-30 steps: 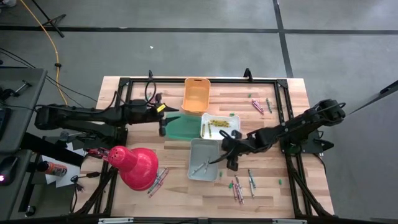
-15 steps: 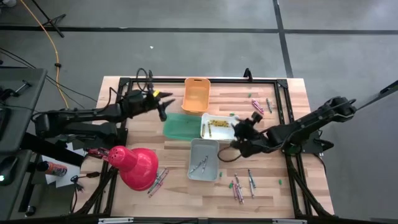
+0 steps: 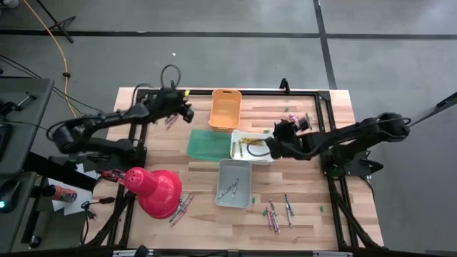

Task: Sort crayons
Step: Put the white crayon into the gray bin

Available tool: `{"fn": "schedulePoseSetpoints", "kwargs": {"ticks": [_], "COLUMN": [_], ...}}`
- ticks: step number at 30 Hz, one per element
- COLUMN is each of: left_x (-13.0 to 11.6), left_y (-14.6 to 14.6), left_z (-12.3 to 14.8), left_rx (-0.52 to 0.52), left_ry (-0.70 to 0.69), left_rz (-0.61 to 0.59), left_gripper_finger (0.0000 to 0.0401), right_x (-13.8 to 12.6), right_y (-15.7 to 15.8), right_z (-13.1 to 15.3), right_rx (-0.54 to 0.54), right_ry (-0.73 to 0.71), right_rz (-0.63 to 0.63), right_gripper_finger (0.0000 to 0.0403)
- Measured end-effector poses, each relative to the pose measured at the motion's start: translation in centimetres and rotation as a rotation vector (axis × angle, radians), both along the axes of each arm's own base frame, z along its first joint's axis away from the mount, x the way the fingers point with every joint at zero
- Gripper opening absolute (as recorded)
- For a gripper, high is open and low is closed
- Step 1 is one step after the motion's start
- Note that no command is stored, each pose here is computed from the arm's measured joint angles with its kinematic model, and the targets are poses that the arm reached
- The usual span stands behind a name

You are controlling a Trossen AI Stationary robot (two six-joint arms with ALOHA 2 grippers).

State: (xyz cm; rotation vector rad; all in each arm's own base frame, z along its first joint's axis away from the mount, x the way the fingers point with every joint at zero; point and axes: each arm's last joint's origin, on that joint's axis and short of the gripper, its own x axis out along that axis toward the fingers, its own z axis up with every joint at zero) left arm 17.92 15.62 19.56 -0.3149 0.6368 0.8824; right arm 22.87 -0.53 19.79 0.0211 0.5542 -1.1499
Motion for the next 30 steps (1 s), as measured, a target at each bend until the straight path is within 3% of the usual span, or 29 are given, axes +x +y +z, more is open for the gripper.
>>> {"fn": "schedulePoseSetpoints", "kwargs": {"ticks": [4,8,14,22,30], "left_x": [1.4,2.9,4.2,3.3,2.6], "left_y": [2.5,4.6,7.1,10.4,11.6], "left_z": [1.5,2.4,1.9,-2.2,-4.1], "left_rx": [-0.100,-0.183,-0.313,-0.512,-0.566], "left_ry": [0.234,0.358,0.494,0.534,0.551], "left_rz": [0.080,0.070,0.035,0.049,0.043], "left_gripper_finger": [0.0127,0.0127,0.0127,0.0127,0.0127], "right_x": [0.2,0.4,0.6,0.5,0.6], "right_y": [-1.6,-2.1,-1.8,-0.8,-0.6], "right_z": [0.1,-0.2,-0.1,0.1,0.4], "right_rx": [0.056,0.188,0.173,0.173,0.169], "right_ry": [0.055,0.082,0.125,0.142,0.115], "right_rz": [0.006,0.081,0.133,0.194,0.206], "right_gripper_finger": [0.0132,0.0132,0.0133,0.0133,0.0133]}}
